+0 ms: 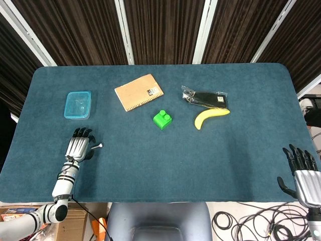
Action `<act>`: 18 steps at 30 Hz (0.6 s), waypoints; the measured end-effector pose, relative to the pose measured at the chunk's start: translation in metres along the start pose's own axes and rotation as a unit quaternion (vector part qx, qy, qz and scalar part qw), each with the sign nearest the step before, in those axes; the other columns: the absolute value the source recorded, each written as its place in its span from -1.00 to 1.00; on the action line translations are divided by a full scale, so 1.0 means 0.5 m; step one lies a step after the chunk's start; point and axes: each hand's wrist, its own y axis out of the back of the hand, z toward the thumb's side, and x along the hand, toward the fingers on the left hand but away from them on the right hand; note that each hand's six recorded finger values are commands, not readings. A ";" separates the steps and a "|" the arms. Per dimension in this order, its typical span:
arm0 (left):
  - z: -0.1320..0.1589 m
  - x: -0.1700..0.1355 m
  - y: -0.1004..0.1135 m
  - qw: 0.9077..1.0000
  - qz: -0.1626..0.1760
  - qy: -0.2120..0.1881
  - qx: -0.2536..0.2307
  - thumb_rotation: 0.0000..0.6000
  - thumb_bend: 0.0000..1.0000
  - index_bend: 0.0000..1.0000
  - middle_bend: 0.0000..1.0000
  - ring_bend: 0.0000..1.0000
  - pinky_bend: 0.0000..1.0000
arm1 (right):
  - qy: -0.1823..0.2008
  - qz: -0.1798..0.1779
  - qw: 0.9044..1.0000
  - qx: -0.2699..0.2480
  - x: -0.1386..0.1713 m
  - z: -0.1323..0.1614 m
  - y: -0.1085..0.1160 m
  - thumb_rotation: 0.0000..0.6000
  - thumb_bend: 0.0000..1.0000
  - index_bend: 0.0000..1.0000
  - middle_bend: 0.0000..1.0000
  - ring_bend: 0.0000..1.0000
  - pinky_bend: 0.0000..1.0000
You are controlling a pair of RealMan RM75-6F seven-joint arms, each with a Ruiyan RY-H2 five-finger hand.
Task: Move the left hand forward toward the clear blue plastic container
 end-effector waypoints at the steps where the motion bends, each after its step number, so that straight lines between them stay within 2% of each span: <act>1: 0.000 0.000 0.000 1.000 0.000 0.000 -0.001 1.00 -0.33 -0.08 -0.70 -0.87 -0.84 | 0.000 0.000 1.000 0.000 0.000 0.000 0.000 1.00 -0.42 -1.00 -1.00 -1.00 -1.00; 11: 0.003 0.007 -0.010 1.000 -0.009 -0.002 -0.004 1.00 -0.33 -0.02 -0.70 -0.86 -0.84 | -0.001 -0.003 1.000 -0.004 0.003 -0.004 0.005 1.00 -0.42 -1.00 -1.00 -1.00 -1.00; 18: 0.004 0.012 -0.011 1.000 -0.008 -0.001 0.001 1.00 -0.33 0.16 -0.68 -0.86 -0.83 | 0.002 -0.003 1.000 -0.006 0.004 -0.004 0.007 1.00 -0.42 -1.00 -1.00 -1.00 -1.00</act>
